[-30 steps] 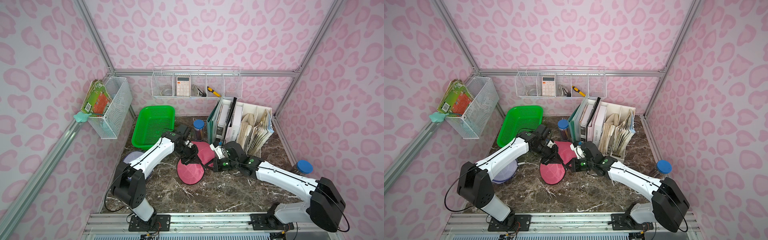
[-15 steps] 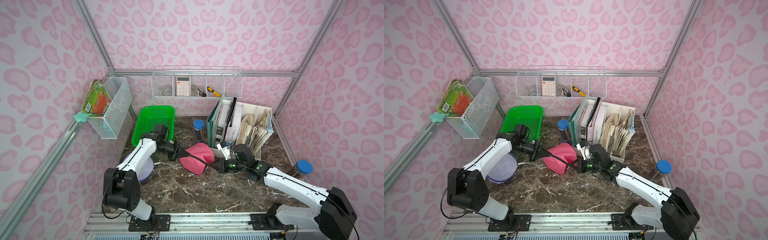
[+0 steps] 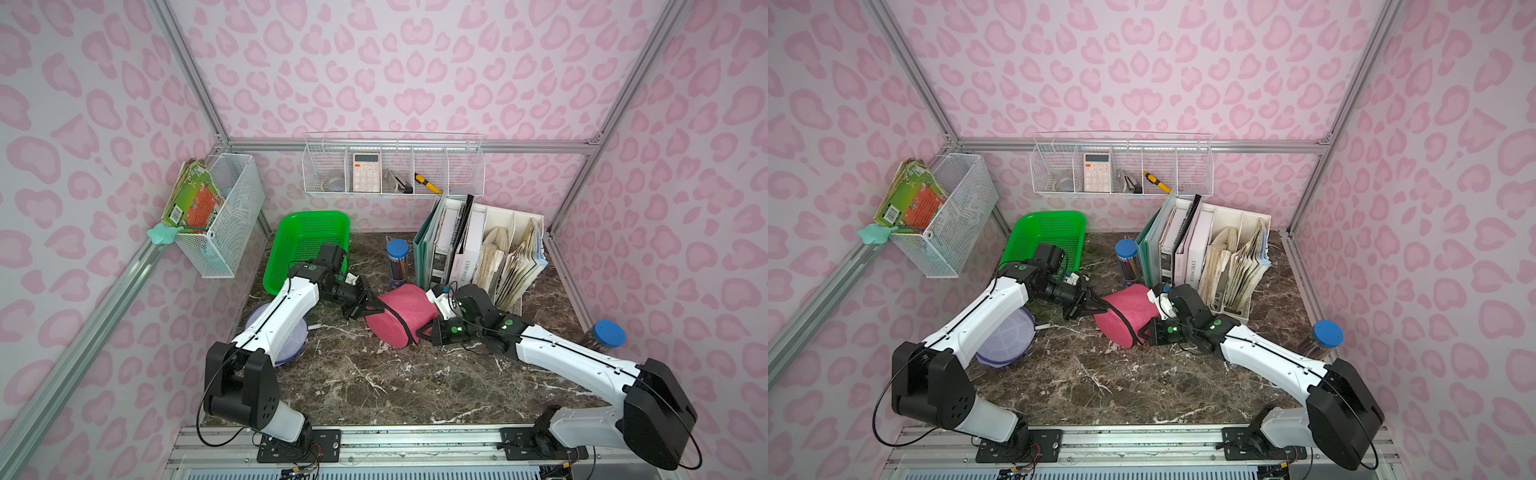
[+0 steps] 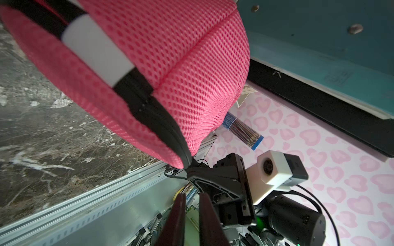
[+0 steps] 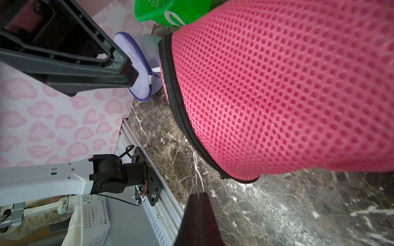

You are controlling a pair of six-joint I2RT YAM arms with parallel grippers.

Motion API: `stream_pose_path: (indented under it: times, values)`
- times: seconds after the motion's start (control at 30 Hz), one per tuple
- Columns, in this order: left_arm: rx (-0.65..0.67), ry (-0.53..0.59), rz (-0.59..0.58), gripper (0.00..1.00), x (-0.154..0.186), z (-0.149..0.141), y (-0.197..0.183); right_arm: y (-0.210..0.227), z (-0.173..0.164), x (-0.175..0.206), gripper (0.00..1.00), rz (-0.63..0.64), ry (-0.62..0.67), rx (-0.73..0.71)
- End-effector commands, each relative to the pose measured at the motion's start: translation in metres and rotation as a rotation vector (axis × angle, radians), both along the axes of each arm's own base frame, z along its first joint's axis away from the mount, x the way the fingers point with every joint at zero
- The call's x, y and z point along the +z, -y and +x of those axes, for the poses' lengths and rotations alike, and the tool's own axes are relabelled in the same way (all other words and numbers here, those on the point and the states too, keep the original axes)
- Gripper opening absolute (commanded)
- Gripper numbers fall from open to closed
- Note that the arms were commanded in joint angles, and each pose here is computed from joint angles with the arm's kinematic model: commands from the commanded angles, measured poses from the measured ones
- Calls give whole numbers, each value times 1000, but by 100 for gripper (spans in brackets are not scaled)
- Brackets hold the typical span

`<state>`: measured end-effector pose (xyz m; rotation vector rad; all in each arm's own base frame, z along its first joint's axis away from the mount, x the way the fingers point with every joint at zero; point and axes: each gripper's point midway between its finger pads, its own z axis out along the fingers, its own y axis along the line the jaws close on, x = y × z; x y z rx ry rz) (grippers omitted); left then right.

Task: Turn the laundry bag inside out
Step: Zip the zipper on the laundry bag.

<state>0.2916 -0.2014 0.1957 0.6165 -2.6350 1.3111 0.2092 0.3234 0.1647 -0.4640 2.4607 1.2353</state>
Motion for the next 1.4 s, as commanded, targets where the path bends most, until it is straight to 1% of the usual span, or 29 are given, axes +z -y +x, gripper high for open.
stream_pose_path:
  times: [0.0, 0.07, 0.2, 0.3, 0.37, 0.53, 0.57, 0.63, 0.77, 0.8, 0.87, 0.97, 1.07, 1.1, 1.13, 1.17, 1.27, 1.37]
  values:
    - [-18, -14, 49, 40, -10, -6, -4, -5, 2, 4, 0, 12, 30, 23]
    - [-36, -3, 68, 46, -9, -10, -2, -5, 4, 1, 0, -1, 33, 14]
    - [-127, 45, 89, 57, -5, -22, 16, 0, 9, -6, 0, -30, 45, -15]
    - [-205, 72, 143, 63, -10, -32, 29, 4, 10, -9, 0, -32, 40, -27]
    - [-243, 65, 202, 65, -19, -34, 33, 6, 10, -8, 0, -26, 41, -32]
    - [-299, 35, 323, 64, -42, -31, 37, 9, 4, -7, 0, -12, 53, -25]
    - [-304, 27, 335, 62, -45, -29, 38, 8, 2, -7, 2, -8, 59, -20]
    - [-305, 10, 340, 55, -51, -27, 40, 9, -4, -10, 8, -2, 70, -7]
    - [-305, 2, 342, 40, -56, -25, 42, 4, -15, -20, 25, -1, 83, 22]
    - [-306, 0, 342, 37, -57, -24, 43, 3, -17, -22, 31, 3, 83, 25]
    - [-306, -8, 337, 31, -59, -24, 44, 0, -19, -26, 35, 22, 87, 27]
    - [-303, -10, 333, 25, -61, -22, 45, 0, -20, -31, 42, 61, 83, 13]
    - [-300, -13, 331, 14, -62, -21, 46, -2, -21, -33, 44, 91, 86, 8]
    - [-297, -21, 331, 12, -63, -22, 46, -2, -20, -33, 44, 103, 88, 5]
    - [-289, 0, 320, 9, -55, -16, 50, -2, -20, -34, 45, 115, 86, 0]
    - [-283, -6, 315, 7, -54, -15, 51, -3, -20, -34, 44, 135, 75, 1]
    - [-260, -35, 291, 4, -54, -13, 52, -8, -21, -33, 45, 181, 60, 8]
    - [-249, -43, 269, 4, -52, -11, 53, -6, -18, -39, 47, 181, 45, -8]
